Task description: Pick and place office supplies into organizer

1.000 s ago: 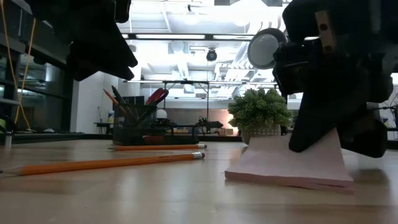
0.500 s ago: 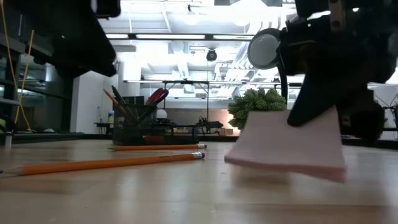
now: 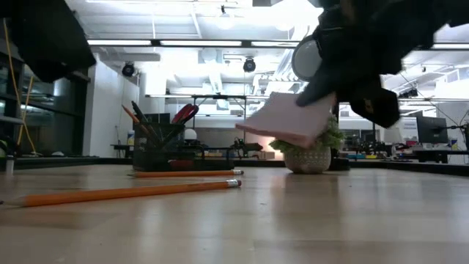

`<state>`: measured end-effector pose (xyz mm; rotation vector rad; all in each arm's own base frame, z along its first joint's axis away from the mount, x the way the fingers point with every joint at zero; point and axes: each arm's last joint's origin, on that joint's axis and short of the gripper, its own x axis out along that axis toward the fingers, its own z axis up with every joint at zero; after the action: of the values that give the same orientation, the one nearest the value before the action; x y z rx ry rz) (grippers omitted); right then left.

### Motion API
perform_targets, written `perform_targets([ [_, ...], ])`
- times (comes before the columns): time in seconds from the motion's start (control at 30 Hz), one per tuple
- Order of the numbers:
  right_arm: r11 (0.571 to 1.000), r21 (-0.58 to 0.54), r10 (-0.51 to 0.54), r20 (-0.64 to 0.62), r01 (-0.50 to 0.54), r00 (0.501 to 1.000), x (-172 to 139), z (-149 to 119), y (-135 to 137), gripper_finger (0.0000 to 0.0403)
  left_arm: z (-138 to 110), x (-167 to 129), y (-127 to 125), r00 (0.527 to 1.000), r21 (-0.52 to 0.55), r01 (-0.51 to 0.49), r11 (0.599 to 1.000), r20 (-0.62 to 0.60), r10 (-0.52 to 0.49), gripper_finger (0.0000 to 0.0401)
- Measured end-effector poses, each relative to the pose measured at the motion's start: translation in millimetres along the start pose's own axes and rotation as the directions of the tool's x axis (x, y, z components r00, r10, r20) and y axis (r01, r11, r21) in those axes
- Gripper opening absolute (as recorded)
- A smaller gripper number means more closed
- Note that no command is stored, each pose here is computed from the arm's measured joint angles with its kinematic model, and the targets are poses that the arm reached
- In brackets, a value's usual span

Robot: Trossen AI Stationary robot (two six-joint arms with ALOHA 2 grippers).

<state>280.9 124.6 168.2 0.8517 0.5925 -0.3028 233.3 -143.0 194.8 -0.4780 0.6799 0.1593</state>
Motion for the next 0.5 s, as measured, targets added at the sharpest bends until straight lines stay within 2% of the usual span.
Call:
perform_targets([
  [0.2,0.999,0.017,-0.052,0.163,0.050,0.985,-1,35,-8,0.0005,-7,-5,-6,0.999,0.025,-0.010,1.000,0.044,0.009,0.0117],
  [0.4,0.997,0.047,-0.074,0.269,0.064,0.960,-2,78,-18,0.0005,-7,-5,-6,0.998,0.038,-0.024,0.999,0.056,0.022,0.0117],
  [0.5,0.997,0.017,-0.075,0.305,0.073,0.949,-2,107,-13,0.0005,-7,-5,-6,0.998,0.057,-0.030,0.998,0.056,0.027,0.0117],
])
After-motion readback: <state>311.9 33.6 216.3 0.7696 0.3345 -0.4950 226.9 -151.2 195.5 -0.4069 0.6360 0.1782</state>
